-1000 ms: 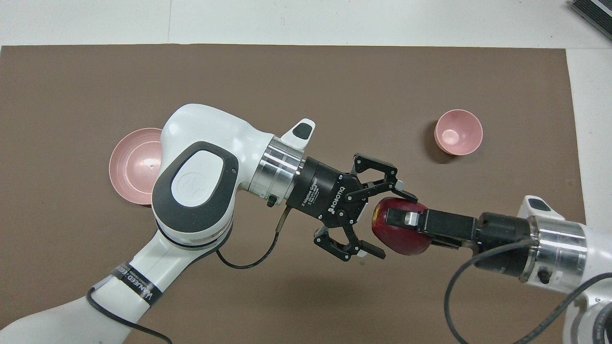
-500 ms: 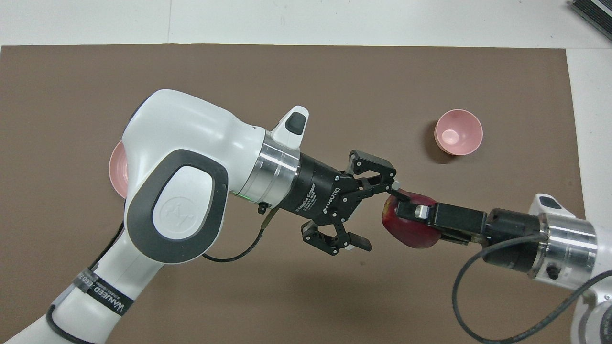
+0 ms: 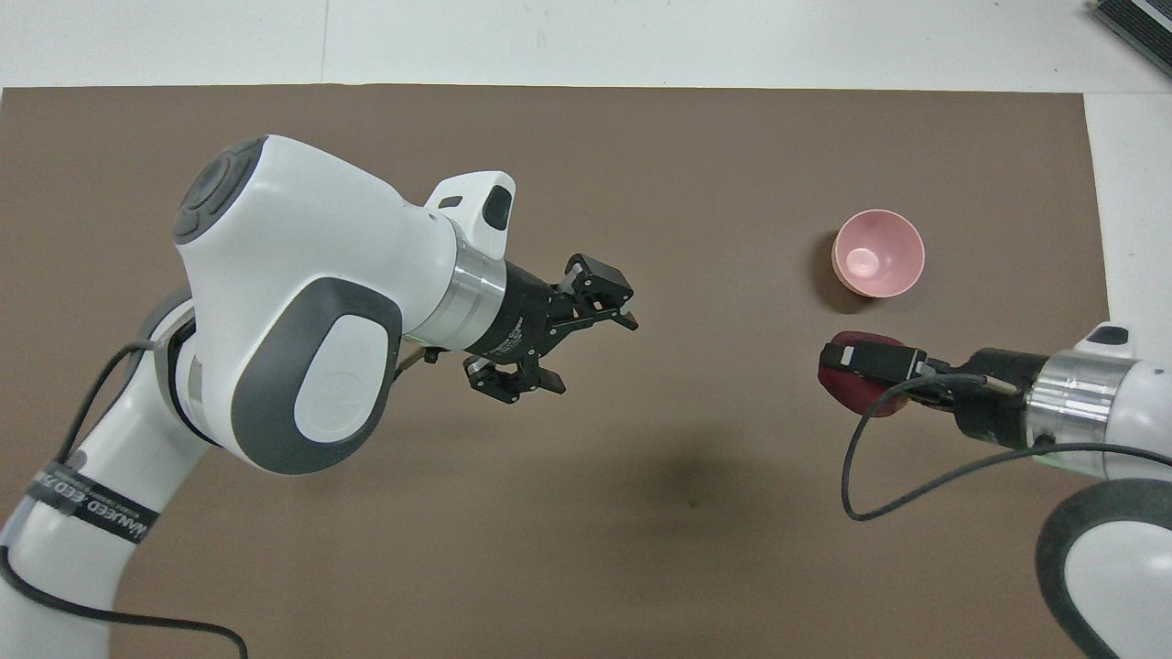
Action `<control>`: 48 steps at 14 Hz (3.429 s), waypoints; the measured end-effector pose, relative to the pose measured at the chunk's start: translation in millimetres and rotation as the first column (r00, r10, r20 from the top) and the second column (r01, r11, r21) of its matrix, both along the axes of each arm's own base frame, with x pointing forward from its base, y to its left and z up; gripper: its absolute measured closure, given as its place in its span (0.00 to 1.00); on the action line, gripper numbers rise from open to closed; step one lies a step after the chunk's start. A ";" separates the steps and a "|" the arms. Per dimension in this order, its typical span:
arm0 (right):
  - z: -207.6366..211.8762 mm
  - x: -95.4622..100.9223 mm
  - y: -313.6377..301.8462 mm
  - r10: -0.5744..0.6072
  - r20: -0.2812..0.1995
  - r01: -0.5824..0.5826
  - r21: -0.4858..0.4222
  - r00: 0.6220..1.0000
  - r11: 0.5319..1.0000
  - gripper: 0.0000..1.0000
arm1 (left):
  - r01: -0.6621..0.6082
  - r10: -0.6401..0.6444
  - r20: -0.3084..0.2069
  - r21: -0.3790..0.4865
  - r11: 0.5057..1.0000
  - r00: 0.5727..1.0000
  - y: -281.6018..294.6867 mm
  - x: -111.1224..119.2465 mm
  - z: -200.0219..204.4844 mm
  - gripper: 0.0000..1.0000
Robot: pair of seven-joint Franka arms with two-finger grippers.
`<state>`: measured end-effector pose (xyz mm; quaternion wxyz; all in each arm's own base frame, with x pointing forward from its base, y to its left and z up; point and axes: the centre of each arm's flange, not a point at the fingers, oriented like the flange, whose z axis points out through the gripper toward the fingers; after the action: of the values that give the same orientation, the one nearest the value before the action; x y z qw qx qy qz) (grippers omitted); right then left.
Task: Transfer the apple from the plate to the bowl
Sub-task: 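Open the left gripper and withdraw while the right gripper carries apple, then lower the apple into the pink bowl and open the right gripper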
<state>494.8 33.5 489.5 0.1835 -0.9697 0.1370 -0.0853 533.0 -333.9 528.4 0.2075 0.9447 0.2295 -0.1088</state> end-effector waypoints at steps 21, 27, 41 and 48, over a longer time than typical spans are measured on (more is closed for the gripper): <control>-142.0 164.3 -31.4 0.210 -0.098 -0.231 -0.472 0.973 0.851 0.18 | 0.602 -0.712 0.271 0.391 0.697 0.648 272.6 89.7 -8.8 0.00; -143.5 165.4 -36.3 0.205 -0.099 -0.227 -0.474 0.974 0.851 0.18 | 0.431 -0.540 0.265 0.375 0.821 0.799 292.4 87.8 33.6 0.00; -129.6 175.8 -34.8 0.188 -0.059 -0.193 -0.467 0.981 0.863 0.00 | 0.402 -0.507 0.225 0.387 0.830 0.832 309.2 69.4 59.3 0.00; -7.1 159.7 -19.8 0.024 -0.010 -0.027 -0.390 1.000 0.920 0.00 | 0.402 -0.500 0.177 0.399 0.824 0.848 312.7 41.3 91.1 0.00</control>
<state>654.5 13.7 482.3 -0.0126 -0.9887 0.1051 -0.1061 574.3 -21.2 619.5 0.0354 0.9990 -0.0181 0.0188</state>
